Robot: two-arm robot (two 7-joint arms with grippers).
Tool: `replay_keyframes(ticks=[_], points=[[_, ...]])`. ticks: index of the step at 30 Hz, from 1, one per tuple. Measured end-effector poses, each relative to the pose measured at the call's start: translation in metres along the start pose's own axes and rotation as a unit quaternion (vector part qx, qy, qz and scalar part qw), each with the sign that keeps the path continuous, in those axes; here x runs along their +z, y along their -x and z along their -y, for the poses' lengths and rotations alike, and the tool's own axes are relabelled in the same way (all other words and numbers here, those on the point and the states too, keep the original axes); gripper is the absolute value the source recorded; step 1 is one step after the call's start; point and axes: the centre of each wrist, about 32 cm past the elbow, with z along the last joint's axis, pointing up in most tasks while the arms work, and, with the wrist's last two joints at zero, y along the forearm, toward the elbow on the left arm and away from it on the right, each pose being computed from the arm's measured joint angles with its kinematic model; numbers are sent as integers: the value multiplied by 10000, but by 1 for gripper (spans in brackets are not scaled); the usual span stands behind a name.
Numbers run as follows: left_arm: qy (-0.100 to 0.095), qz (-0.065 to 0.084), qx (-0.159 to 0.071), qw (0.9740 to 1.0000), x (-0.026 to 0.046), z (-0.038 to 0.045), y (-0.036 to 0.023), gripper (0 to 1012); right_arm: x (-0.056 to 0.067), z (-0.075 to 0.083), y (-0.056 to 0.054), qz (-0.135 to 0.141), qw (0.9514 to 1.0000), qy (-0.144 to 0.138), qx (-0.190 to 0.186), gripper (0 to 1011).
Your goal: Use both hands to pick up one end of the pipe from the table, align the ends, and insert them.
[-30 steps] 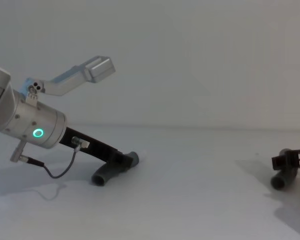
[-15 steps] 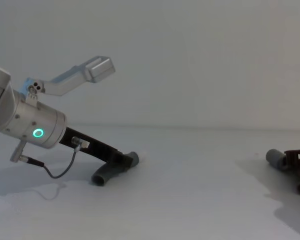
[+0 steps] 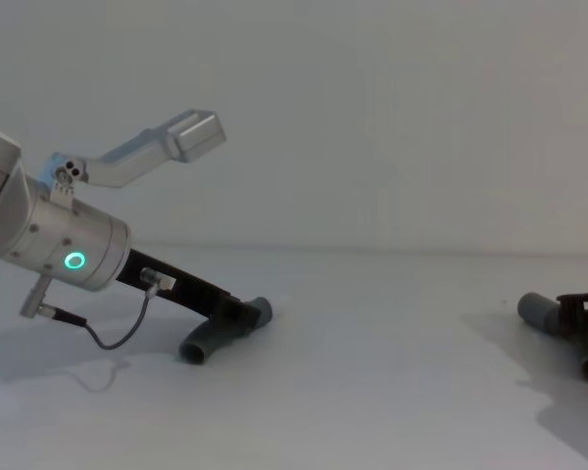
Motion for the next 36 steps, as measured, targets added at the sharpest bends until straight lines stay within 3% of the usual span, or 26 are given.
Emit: replay_keyframes(ticks=[36], points=[[-3,2,1,10000,1,0,0,330,0,0,0,0,10000,6,-1,62]])
